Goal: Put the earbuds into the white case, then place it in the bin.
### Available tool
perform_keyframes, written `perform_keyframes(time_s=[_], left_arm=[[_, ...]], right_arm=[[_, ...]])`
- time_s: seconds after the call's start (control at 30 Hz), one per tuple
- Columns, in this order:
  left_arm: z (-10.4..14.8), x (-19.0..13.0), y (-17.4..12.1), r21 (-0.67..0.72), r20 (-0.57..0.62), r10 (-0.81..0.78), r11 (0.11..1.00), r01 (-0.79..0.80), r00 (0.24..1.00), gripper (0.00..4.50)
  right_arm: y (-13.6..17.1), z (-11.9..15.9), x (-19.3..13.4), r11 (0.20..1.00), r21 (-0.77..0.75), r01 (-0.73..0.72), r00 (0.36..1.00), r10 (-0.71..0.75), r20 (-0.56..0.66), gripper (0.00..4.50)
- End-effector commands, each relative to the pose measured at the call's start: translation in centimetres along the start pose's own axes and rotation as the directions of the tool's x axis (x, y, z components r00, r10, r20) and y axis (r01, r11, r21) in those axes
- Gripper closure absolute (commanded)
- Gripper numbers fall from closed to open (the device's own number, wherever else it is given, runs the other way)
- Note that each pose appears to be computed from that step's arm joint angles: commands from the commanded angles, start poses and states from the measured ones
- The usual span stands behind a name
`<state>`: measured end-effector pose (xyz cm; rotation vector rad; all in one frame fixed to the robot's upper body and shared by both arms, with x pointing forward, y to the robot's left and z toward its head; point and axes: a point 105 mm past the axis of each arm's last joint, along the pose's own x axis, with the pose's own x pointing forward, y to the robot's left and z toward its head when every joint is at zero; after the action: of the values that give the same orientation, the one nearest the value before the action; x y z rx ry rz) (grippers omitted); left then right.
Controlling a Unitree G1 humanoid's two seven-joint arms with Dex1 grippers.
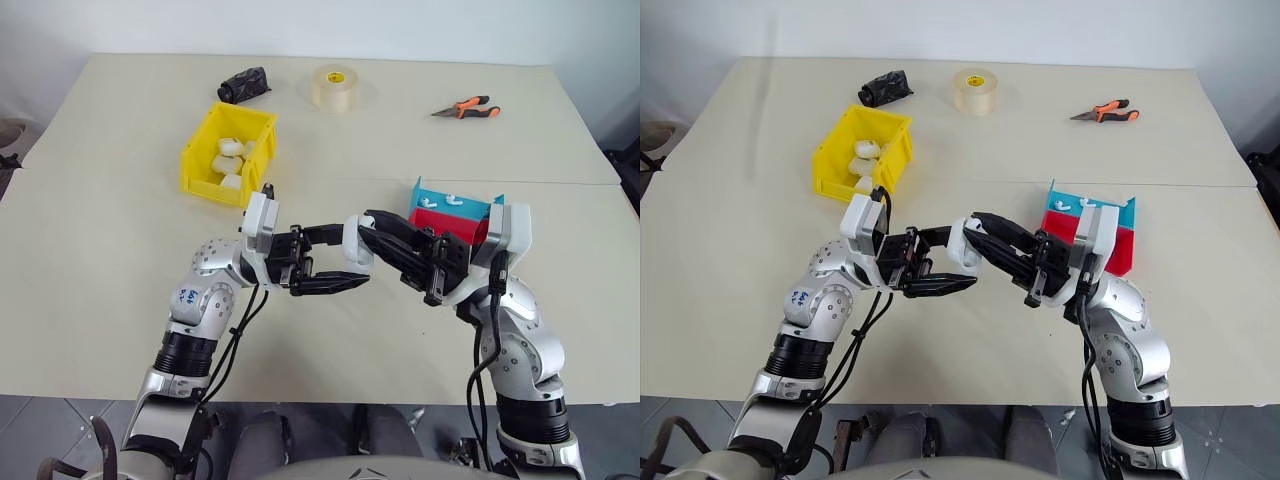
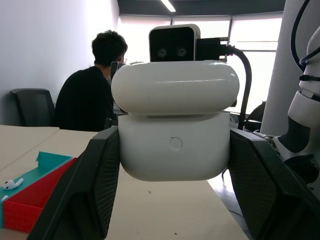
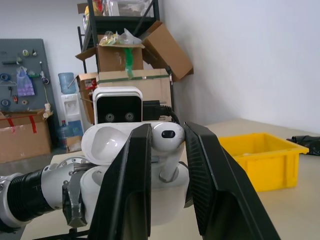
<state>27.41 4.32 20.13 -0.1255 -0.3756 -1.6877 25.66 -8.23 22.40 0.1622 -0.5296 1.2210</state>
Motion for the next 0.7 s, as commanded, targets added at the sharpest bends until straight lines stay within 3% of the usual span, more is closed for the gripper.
perform_keyframes(time_s=[0.03, 0.47, 0.7], left_arm=[[1.2, 0.6, -0.5, 0.052, 0.035, -0.031, 0.998, 0.029, 0.999, 1.69], [2.2, 1.1, 0.0, 0.096, 0.075, -0.007, 0.995, 0.000, 0.997, 1.69], [1.5, 1.2, -0.7, 0.115, 0.029, -0.055, 0.992, 0.051, 0.998, 1.69]], right_arm=[[0.2, -0.6, 0.1, 0.999, -0.019, -0.036, 0.999, 0.036, -0.027, 3.53], [-0.1, -1.6, -1.0, 0.997, 0.005, -0.075, 0.993, 0.075, -0.096, 3.53], [-0.2, -1.6, -1.0, 0.994, -0.014, -0.107, 0.987, 0.105, -0.119, 3.53]])
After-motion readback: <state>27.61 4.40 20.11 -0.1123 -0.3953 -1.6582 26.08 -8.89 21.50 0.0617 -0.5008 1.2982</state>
